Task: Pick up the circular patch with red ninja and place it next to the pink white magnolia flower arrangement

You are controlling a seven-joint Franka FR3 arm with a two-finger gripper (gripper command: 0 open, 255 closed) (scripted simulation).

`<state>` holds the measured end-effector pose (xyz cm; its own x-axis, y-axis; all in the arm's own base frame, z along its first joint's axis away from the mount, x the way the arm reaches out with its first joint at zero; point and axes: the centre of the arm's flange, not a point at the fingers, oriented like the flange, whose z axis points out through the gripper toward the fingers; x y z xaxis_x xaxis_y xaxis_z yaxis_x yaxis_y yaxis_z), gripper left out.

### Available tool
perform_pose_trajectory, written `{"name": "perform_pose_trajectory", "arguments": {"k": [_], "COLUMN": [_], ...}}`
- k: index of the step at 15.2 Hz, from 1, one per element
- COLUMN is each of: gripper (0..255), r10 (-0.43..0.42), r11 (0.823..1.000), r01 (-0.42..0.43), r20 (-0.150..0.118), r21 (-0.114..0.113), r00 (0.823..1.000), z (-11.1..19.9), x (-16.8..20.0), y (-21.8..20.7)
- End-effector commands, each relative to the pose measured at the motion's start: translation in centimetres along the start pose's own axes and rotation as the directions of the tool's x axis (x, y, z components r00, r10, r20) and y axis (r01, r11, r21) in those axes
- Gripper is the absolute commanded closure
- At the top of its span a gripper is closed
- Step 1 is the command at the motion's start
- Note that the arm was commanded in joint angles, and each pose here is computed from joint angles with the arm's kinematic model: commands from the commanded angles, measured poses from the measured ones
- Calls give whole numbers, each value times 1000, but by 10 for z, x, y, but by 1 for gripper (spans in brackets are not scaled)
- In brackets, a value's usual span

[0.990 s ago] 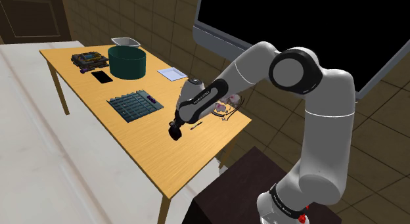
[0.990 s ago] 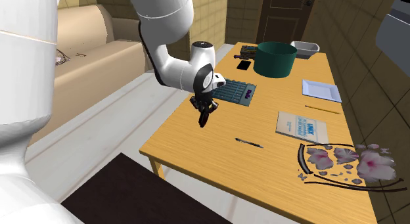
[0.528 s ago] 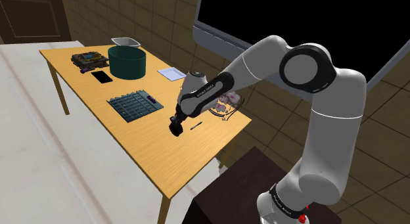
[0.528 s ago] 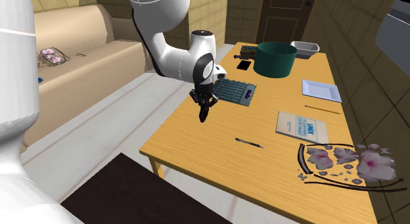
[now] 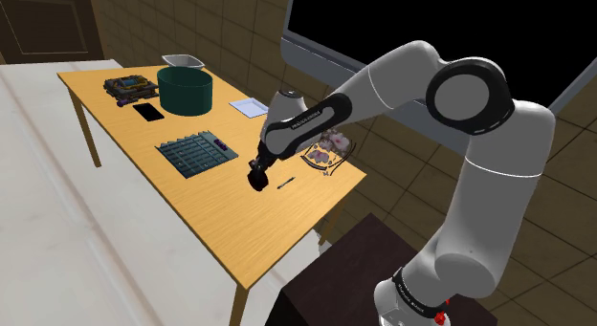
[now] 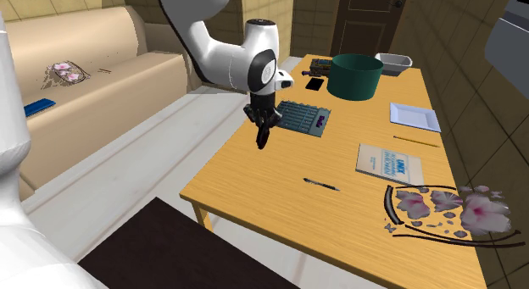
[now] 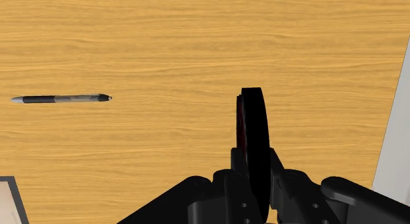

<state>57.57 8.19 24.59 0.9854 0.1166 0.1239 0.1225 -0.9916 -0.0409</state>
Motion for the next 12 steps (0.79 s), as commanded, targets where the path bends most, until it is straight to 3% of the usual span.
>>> {"name": "perform_pose_trajectory", "arguments": {"k": [1,12], "gripper": [255,255], "r10": [0,0], "r11": [1000,1000], "r01": [0,0], "r20": [0,0], "r21": [0,0], "r00": [1000,1000], "z": [-9,-67], "x": [2,9], "y": [0,-3]}}
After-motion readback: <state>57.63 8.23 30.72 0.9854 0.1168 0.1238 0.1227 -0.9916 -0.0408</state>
